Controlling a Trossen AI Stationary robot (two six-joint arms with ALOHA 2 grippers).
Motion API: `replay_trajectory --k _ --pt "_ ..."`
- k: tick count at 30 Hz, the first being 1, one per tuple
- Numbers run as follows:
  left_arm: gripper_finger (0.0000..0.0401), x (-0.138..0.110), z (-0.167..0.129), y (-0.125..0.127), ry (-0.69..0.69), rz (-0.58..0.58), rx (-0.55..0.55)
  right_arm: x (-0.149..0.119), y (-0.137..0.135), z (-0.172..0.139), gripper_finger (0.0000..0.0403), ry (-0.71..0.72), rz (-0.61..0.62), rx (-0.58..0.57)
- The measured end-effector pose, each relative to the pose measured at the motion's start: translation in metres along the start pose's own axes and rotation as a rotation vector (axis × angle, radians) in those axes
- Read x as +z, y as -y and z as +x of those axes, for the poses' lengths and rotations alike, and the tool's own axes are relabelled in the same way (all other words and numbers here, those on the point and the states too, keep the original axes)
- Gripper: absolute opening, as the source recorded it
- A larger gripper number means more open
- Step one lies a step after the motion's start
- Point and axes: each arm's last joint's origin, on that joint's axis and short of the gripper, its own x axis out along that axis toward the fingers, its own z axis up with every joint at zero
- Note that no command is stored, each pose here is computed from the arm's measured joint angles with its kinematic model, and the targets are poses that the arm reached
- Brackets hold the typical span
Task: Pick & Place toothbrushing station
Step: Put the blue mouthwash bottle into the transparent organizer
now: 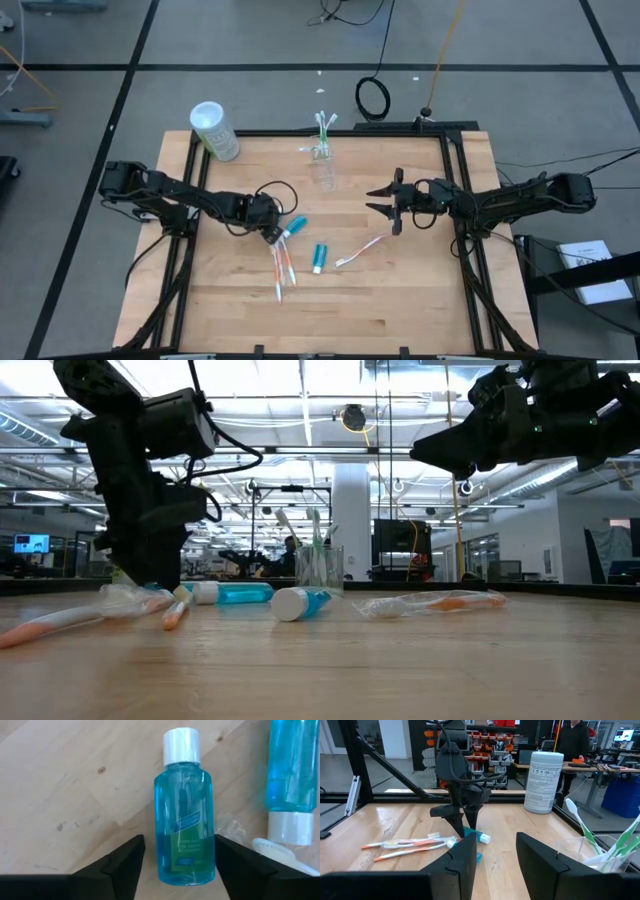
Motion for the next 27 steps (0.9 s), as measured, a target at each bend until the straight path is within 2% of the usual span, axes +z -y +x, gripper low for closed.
replay_trajectory --k 5,8,16,20,27 --pt "0.0178 0.000 0.000 -0.001 0.003 -0.009 0.011 0.000 0.000 0.000 0.0132 0.000 0.000 0.000" --pt "0.0160 -0.001 0.000 -0.001 0.005 -0.015 0.013 0.000 0.000 0.000 0.0132 0.001 0.000 0.000" --pt "0.0176 0.004 -0.005 0.003 0.018 0.004 0.003 0.000 0.000 0.000 0.0132 0.000 0.000 0.000" --pt "0.0166 0.014 -0.011 0.011 0.053 0.063 -0.005 0.000 0.000 0.000 0.0132 0.000 0.001 0.000" --pt "0.0159 0.040 -0.031 0.031 0.209 0.212 -0.024 0.000 0.000 0.000 0.0132 0.002 0.018 0.000"
